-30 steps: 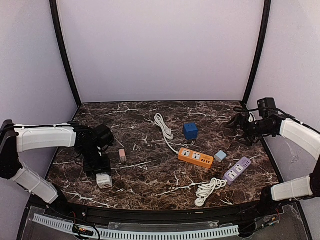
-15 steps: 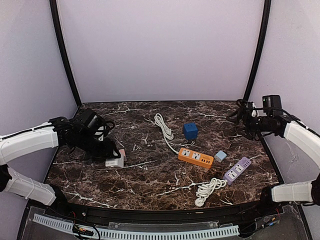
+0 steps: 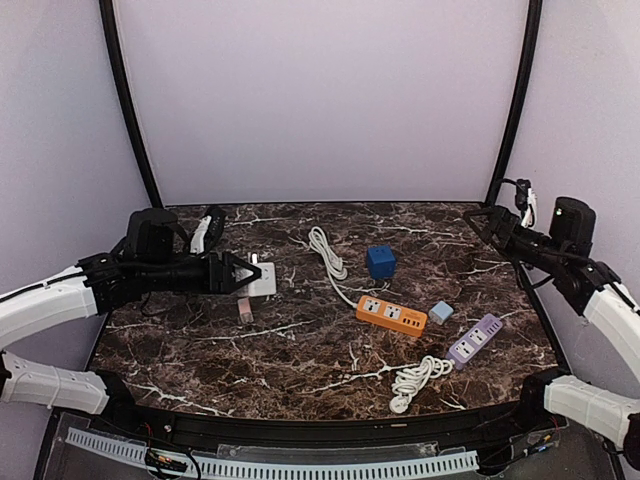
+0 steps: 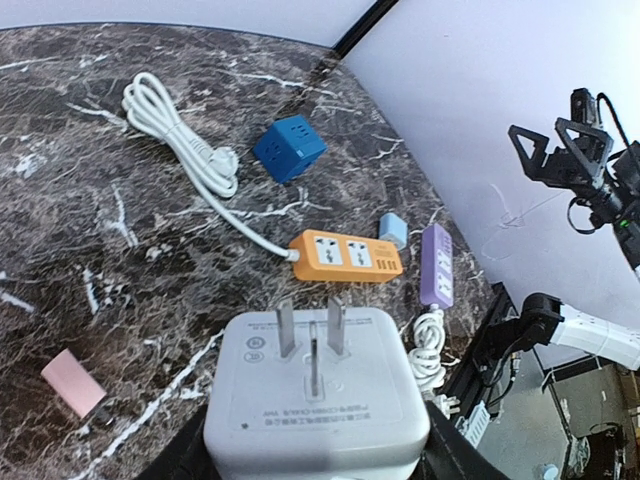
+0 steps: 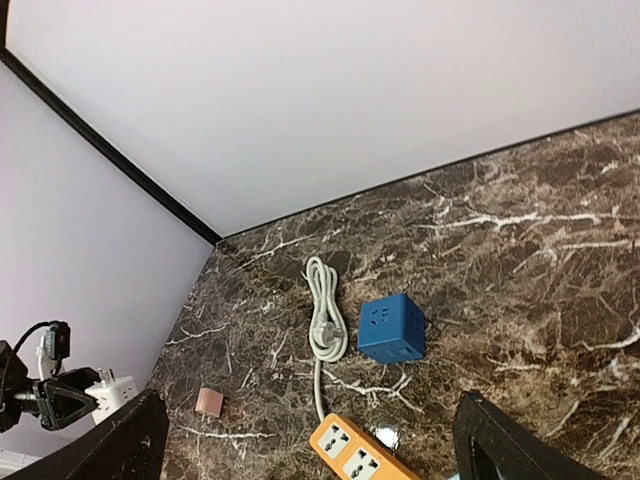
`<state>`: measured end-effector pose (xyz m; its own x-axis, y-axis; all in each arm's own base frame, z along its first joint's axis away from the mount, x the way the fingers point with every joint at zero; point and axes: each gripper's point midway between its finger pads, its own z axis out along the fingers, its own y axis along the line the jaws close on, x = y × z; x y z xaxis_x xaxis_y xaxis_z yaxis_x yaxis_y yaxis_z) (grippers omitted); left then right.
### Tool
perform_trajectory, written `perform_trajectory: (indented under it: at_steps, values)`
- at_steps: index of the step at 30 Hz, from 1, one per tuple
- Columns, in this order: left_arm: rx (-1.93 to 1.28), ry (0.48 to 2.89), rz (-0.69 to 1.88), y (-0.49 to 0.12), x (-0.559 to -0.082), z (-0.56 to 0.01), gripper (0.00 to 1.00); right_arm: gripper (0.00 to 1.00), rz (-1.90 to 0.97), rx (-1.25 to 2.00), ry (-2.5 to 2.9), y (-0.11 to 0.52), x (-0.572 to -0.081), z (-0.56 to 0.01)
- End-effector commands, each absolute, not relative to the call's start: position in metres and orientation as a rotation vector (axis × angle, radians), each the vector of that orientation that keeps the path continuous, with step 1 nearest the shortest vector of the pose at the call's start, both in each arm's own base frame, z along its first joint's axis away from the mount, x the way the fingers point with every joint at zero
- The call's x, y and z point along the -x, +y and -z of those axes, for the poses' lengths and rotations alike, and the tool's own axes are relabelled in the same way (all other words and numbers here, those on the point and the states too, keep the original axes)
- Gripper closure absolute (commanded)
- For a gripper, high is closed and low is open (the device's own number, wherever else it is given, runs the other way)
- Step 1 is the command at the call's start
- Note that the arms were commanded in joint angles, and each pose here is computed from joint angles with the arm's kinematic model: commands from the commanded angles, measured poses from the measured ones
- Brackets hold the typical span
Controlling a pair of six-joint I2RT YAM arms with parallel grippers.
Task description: Insert the plug
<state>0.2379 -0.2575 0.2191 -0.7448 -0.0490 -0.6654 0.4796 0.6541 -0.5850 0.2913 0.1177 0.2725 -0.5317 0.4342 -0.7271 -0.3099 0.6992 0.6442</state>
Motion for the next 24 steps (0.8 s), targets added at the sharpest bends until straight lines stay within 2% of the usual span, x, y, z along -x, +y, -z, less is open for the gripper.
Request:
perform_trajectory:
  at_steps: [1,9,24]
  values:
    - [-0.42,1.898,1.233,-0.276,-0.232,-0.271,0.66,0.01,-0.851,0.011,1.679,0.115,-0.284,-0.312]
    - [-0.534,1.827,1.293,-0.291,-0.228,-0.281,0.69,0.01,-0.82,0.125,1.626,0.127,-0.275,-0.32]
    - [-0.466,1.695,1.502,-0.322,-0.251,-0.32,0.7,0.01,-0.898,0.303,1.603,0.181,-0.273,-0.335]
